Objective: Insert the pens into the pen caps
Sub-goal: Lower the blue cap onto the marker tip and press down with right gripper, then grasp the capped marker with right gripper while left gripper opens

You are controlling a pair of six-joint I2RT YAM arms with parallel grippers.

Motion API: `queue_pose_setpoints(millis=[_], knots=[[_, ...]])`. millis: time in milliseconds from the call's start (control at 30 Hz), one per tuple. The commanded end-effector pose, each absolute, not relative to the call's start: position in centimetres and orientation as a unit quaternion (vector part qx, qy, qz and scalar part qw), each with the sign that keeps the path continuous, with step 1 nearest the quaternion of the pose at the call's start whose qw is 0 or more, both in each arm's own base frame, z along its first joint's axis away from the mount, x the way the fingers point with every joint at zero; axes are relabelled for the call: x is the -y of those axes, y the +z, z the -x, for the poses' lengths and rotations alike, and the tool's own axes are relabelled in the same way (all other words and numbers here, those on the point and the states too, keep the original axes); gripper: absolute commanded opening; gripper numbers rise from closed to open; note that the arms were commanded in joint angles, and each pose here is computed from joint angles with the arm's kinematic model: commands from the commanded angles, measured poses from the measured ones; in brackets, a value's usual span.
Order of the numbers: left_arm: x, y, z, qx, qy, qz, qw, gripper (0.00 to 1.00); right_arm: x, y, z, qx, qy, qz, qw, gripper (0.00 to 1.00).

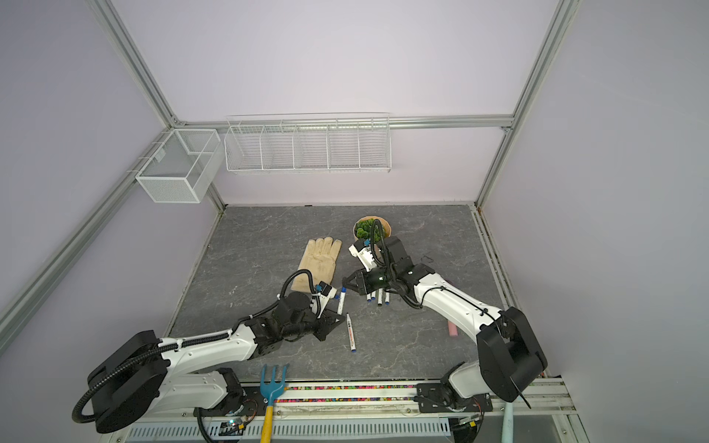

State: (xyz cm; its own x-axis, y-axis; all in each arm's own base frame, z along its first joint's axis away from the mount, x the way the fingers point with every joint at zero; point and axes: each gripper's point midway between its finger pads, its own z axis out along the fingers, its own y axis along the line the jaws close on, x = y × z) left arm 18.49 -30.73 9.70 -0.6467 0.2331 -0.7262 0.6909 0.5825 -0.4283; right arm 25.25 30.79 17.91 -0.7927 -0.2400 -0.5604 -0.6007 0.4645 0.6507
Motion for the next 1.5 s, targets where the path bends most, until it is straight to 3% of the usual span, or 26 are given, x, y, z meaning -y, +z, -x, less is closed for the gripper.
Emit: queue_pose_setpoints(millis=[0,167,533,800,967,1200,1467], knots=[[31.7,14.0,-22.7,-0.813,-0.361,-0.234,0.392,0.00,-30.6,17.0,-18.5,-0.818,0.501,0.275,0.062,0.07],[32.3,15.4,-23.3,-0.805,-0.366,-0.232,0.406,0.00,-29.9,15.6,-17.8,-0.834,0.478,0.272,0.039,0.06],[33.8,24.2,-24.7,-0.731,-0.412,-0.227,0.494,0.00,-27.7,9.9,-17.5,-0.891,0.381,0.245,0.007,0.07],[34.5,21.1,-24.3,-0.757,-0.405,-0.235,0.455,0.00,-27.8,9.0,-17.8,-0.898,0.360,0.253,0.018,0.07],[35.0,18.1,-23.4,-0.774,-0.393,-0.243,0.432,0.00,-27.7,9.9,-19.8,-0.904,0.345,0.244,0.069,0.09],[35.1,16.3,-23.2,-0.777,-0.395,-0.245,0.424,0.00,-27.7,15.1,-24.8,-0.892,0.351,0.199,0.206,0.33],[35.3,16.2,-23.2,-0.777,-0.395,-0.248,0.422,0.00,-28.4,17.7,-26.5,-0.872,0.373,0.179,0.261,0.36]])
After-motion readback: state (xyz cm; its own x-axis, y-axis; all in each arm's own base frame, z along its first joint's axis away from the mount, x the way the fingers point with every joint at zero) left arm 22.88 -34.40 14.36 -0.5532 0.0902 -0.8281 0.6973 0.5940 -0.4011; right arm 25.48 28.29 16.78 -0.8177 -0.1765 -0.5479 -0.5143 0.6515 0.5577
